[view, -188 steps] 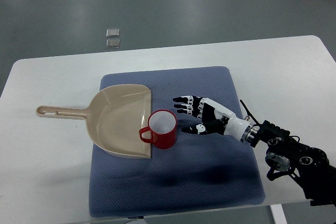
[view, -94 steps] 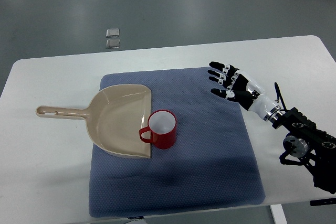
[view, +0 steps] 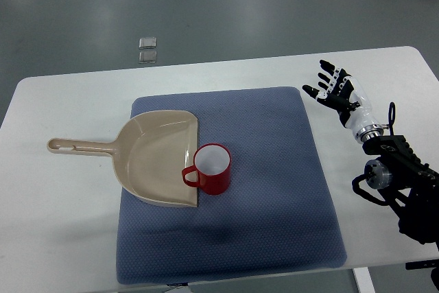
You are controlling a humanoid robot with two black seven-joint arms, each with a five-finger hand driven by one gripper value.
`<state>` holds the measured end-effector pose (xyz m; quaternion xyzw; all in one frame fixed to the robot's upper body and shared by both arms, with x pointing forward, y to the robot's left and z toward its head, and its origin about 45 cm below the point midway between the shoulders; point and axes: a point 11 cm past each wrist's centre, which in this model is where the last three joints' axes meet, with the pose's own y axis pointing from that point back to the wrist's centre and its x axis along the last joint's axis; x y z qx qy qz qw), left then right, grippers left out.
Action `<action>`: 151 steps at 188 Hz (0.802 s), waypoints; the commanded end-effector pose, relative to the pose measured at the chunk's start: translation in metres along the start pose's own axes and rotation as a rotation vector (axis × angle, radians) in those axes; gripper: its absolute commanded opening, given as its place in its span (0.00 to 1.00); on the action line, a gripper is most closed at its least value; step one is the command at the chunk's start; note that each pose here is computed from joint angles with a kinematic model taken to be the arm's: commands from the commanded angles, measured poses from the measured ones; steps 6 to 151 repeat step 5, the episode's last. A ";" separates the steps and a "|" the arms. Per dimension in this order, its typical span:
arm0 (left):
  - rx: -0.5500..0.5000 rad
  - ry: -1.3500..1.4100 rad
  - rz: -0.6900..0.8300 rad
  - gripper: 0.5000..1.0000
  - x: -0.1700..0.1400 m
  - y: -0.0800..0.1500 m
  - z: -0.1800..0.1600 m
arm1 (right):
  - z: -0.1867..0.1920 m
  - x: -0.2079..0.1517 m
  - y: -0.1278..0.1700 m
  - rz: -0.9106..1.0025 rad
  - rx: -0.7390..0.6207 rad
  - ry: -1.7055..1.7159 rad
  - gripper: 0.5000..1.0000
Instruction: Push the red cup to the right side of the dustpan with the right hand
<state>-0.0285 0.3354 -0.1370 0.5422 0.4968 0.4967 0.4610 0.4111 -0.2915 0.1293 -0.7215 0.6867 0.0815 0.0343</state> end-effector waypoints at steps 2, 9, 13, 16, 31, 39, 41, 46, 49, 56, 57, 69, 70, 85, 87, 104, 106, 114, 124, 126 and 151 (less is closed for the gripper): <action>0.001 0.000 0.000 1.00 0.000 0.000 0.000 | 0.000 0.001 0.000 0.010 -0.001 0.004 0.86; 0.000 0.000 0.000 1.00 0.000 0.000 0.000 | -0.001 0.001 0.000 0.011 0.003 0.002 0.86; 0.000 0.000 0.000 1.00 0.000 0.000 0.000 | -0.001 0.001 0.000 0.011 0.003 0.002 0.86; 0.000 0.000 0.000 1.00 0.000 0.000 0.000 | -0.001 0.001 0.000 0.011 0.003 0.002 0.86; 0.000 0.000 0.000 1.00 0.000 0.000 0.000 | -0.001 0.001 0.000 0.011 0.003 0.002 0.86; 0.000 0.000 0.000 1.00 0.000 0.000 0.000 | -0.001 0.001 0.000 0.011 0.003 0.002 0.86; 0.000 0.000 0.000 1.00 0.000 0.000 0.000 | -0.001 0.001 0.000 0.011 0.003 0.002 0.86; 0.000 0.000 0.000 1.00 0.000 0.000 0.000 | -0.001 0.001 0.000 0.011 0.003 0.002 0.86; 0.000 0.000 0.000 1.00 0.000 0.000 0.000 | -0.001 0.001 0.000 0.011 0.003 0.002 0.86; 0.000 0.000 0.000 1.00 0.000 0.000 0.000 | -0.001 0.001 0.000 0.011 0.003 0.002 0.86; 0.000 0.000 0.000 1.00 0.000 0.000 0.000 | -0.001 0.001 0.000 0.011 0.003 0.002 0.86; 0.000 0.000 0.000 1.00 0.000 0.000 0.000 | -0.001 0.001 0.000 0.011 0.003 0.002 0.86; 0.000 0.000 0.000 1.00 0.000 0.000 0.000 | -0.001 0.001 0.000 0.011 0.003 0.002 0.86; 0.000 0.000 0.000 1.00 0.000 0.000 0.000 | -0.001 0.001 0.000 0.011 0.003 0.002 0.86; 0.000 0.000 0.000 1.00 0.000 0.000 0.000 | -0.001 0.001 0.000 0.011 0.003 0.002 0.86; 0.000 0.000 0.000 1.00 0.000 0.000 0.000 | -0.001 0.001 0.000 0.011 0.003 0.002 0.86; 0.000 0.000 0.000 1.00 0.000 0.000 0.000 | -0.001 0.001 0.000 0.011 0.003 0.002 0.86; 0.000 0.000 0.000 1.00 0.000 0.000 0.000 | -0.001 0.001 0.000 0.011 0.003 0.002 0.86; 0.000 0.000 0.000 1.00 0.000 0.000 0.000 | -0.001 0.001 0.000 0.011 0.003 0.002 0.86; 0.000 0.000 0.000 1.00 0.000 0.000 0.000 | -0.001 0.001 0.000 0.011 0.003 0.002 0.86; 0.000 0.000 0.000 1.00 0.000 0.000 0.000 | -0.001 0.001 0.000 0.011 0.003 0.002 0.86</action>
